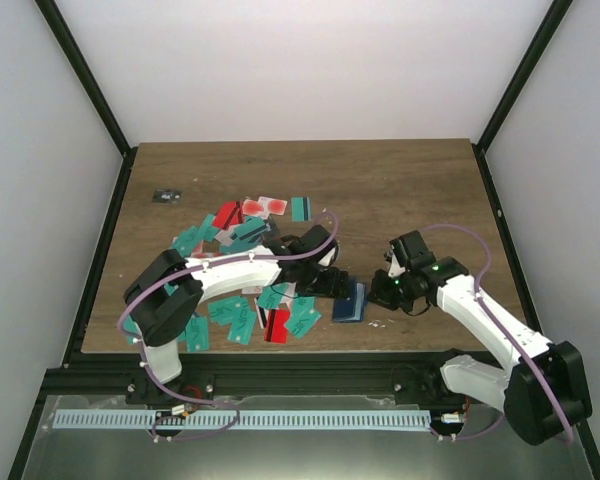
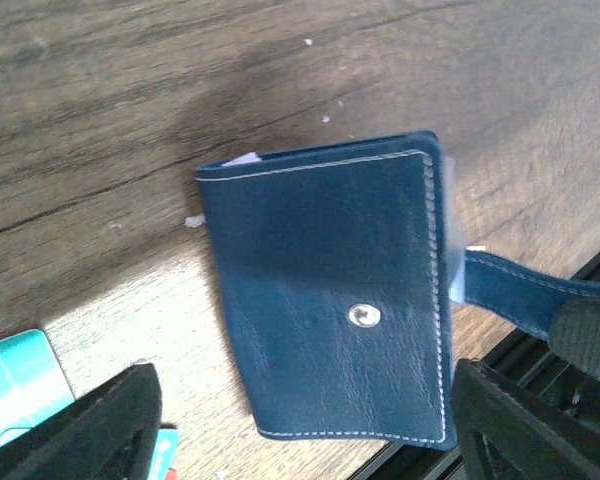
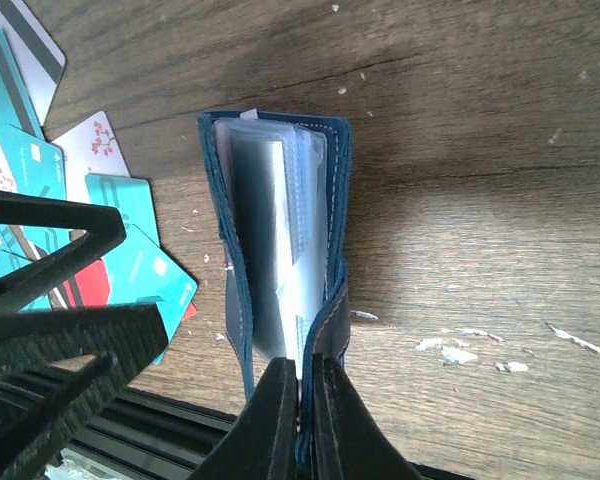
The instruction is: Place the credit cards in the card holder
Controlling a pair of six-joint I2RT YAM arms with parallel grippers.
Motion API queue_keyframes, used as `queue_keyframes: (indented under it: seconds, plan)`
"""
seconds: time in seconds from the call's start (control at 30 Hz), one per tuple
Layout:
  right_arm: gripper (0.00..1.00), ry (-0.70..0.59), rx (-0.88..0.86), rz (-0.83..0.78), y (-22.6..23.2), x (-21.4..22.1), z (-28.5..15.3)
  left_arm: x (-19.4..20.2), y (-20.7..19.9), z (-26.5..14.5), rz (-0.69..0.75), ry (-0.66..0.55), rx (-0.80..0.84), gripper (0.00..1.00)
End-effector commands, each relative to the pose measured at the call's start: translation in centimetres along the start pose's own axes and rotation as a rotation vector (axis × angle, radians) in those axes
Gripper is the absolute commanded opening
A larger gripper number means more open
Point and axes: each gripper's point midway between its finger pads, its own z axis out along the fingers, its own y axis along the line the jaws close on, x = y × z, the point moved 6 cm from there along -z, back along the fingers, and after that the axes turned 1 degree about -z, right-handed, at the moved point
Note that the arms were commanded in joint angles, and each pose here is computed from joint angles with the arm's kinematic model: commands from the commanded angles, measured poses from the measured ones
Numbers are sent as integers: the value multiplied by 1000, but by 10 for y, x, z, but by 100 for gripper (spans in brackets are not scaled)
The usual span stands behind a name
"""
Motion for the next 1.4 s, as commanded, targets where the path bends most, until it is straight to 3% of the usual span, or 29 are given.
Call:
queue_keyframes:
  seconds: [0.0,0.17,0.5,1.0,1.23,1.37]
  plan:
    - [1,-43,-31,-46,11,-5,-13,0,-18,-16,88,-51,-41,84]
    - [1,-48,-55,-65,15,-4,-18,9,-45,-12,151,-42,-12,94]
    - [1,-64,-27,-59,11,-2,-23,9,-43,15,176,-2,-162,90]
    - [1,-68,81,-26,-4,-1,-21,18,2,0,134,-77,-326,48]
    - [1,-61,121,6,-9,-8,-12,20,17,0,80,-98,-255,29]
    - [1,-63,126,35,-14,-15,-6,21,28,9,10,-76,-226,10]
